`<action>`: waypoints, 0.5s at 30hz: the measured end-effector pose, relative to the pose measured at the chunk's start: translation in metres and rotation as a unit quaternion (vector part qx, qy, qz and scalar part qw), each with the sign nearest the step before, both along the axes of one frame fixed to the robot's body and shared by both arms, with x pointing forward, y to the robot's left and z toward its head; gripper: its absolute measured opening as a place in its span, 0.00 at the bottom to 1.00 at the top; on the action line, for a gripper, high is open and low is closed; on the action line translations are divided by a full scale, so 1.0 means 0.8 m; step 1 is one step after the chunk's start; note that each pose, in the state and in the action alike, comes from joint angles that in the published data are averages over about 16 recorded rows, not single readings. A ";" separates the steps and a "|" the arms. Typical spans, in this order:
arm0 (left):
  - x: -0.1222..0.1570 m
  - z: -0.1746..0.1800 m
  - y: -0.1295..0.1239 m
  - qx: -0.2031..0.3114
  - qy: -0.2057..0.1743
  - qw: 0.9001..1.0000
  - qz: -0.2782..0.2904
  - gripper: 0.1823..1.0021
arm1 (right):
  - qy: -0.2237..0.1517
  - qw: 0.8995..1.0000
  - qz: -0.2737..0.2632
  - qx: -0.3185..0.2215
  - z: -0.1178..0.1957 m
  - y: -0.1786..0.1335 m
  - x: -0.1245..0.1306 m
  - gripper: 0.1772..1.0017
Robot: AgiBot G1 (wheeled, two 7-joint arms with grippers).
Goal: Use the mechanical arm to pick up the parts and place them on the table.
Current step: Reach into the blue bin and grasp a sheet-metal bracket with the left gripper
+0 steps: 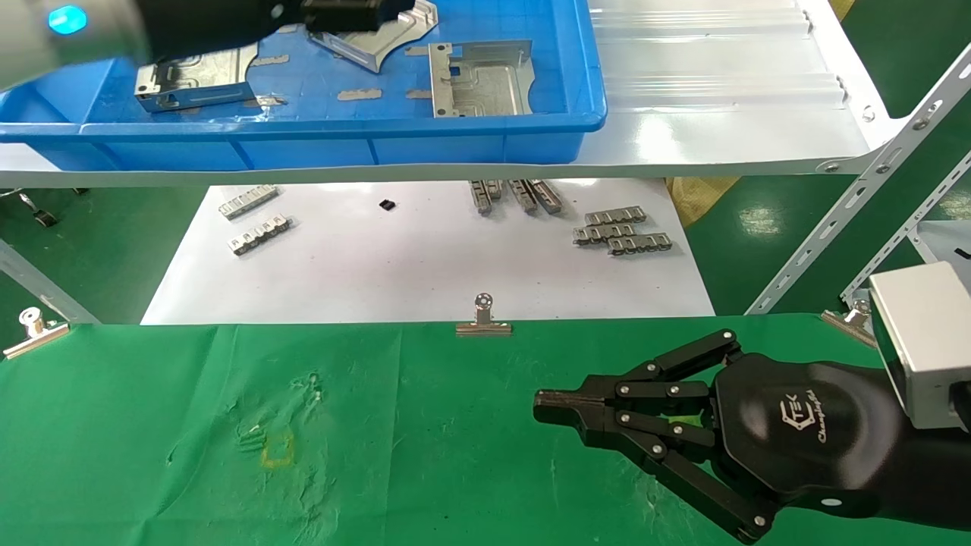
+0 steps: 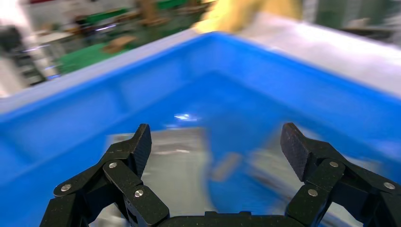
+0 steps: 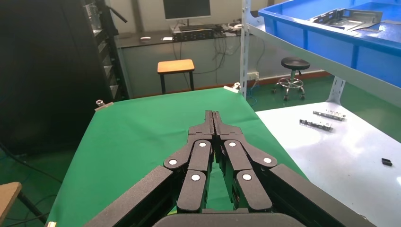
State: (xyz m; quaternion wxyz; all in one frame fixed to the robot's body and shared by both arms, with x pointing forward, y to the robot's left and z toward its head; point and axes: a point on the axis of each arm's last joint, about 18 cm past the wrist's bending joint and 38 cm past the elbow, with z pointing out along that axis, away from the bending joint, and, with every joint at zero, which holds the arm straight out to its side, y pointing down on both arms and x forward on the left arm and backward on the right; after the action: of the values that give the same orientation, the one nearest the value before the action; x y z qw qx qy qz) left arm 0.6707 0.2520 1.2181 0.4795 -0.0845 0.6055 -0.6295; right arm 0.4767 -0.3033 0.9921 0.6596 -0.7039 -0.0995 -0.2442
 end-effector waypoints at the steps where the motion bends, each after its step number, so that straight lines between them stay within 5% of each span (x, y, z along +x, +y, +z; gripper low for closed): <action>1: 0.008 0.004 -0.002 -0.005 0.001 1.000 0.015 1.00 | 0.000 1.000 0.000 0.000 0.000 0.000 0.000 0.02; 15: 0.059 0.019 -0.017 -0.021 0.005 0.989 0.145 1.00 | 0.000 1.000 0.000 0.000 0.000 0.000 0.000 0.03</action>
State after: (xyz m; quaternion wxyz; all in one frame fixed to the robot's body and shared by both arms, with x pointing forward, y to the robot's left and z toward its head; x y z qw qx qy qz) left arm 0.7181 0.2380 1.2335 0.5612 -0.1847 0.5756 -0.5653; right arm 0.4767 -0.3033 0.9921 0.6596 -0.7039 -0.0995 -0.2442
